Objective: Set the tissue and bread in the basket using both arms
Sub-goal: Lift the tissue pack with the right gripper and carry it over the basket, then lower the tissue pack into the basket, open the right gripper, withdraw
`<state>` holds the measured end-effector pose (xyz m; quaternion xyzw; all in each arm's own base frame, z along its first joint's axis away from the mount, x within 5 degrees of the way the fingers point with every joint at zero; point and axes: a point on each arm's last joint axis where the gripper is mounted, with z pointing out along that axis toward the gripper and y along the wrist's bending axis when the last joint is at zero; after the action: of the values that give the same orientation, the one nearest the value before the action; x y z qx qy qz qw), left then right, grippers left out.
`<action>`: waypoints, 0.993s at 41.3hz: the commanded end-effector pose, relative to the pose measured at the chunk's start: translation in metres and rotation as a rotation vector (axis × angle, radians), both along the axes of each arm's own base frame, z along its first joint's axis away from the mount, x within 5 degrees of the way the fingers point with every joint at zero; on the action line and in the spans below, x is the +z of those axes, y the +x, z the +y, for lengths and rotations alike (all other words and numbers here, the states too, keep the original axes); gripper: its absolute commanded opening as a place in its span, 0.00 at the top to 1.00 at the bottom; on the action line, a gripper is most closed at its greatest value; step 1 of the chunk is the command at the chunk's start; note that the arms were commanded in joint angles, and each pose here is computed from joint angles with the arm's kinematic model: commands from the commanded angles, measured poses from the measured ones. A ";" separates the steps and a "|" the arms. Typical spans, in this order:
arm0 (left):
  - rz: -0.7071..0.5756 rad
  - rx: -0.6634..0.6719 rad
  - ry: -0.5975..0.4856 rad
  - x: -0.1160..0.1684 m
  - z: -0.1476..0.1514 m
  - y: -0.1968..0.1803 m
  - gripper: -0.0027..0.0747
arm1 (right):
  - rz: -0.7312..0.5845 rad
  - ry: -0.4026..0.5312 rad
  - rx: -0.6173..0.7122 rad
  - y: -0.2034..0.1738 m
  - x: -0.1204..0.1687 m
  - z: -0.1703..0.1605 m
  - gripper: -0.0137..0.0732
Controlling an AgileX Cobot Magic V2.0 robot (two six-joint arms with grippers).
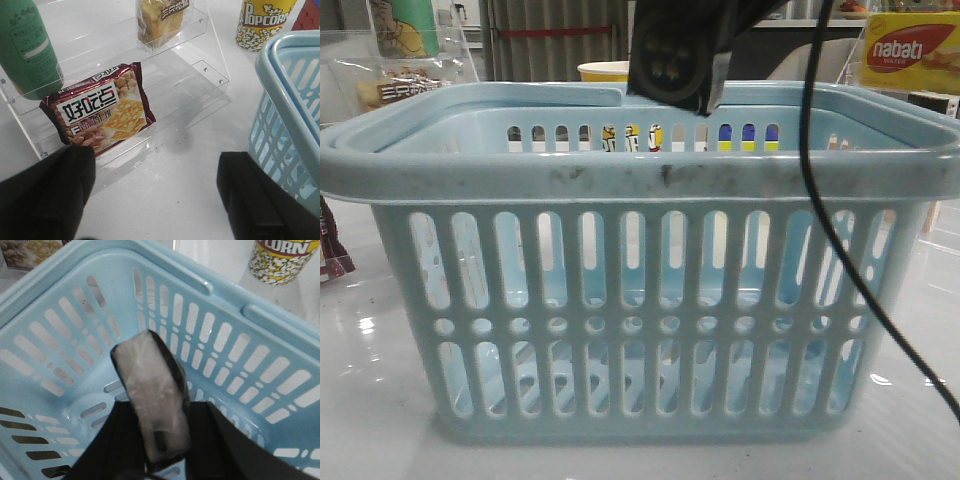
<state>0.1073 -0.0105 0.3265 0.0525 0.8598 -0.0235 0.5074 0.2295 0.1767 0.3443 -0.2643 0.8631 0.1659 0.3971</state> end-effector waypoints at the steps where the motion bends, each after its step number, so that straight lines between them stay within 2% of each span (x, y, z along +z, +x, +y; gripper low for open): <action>1: -0.098 -0.002 -0.023 0.015 -0.001 0.004 0.24 | -0.087 0.056 0.004 0.008 0.010 0.007 0.54; 9: -0.092 -0.002 -0.022 0.013 -0.001 0.005 0.24 | -0.060 0.035 0.004 0.015 -0.001 0.012 0.24; 12: -0.089 -0.002 -0.022 0.011 -0.001 0.005 0.24 | -0.063 0.036 0.005 0.012 0.002 0.011 0.18; 19: -0.075 -0.001 -0.021 0.007 -0.001 0.005 0.24 | -0.105 0.058 0.007 -0.003 0.022 -0.001 0.18; 28: -0.076 -0.001 -0.021 0.007 -0.001 0.005 0.24 | -0.189 0.076 0.010 -0.045 0.046 -0.035 0.18; 41: -0.120 0.001 -0.025 0.011 -0.001 0.007 0.24 | -0.188 0.075 0.013 -0.106 0.035 -0.081 0.18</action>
<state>0.1093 -0.0105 0.3204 0.0517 0.8592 -0.0232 0.5084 0.1364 0.1061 0.3687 -0.2705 0.8361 0.1699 0.4460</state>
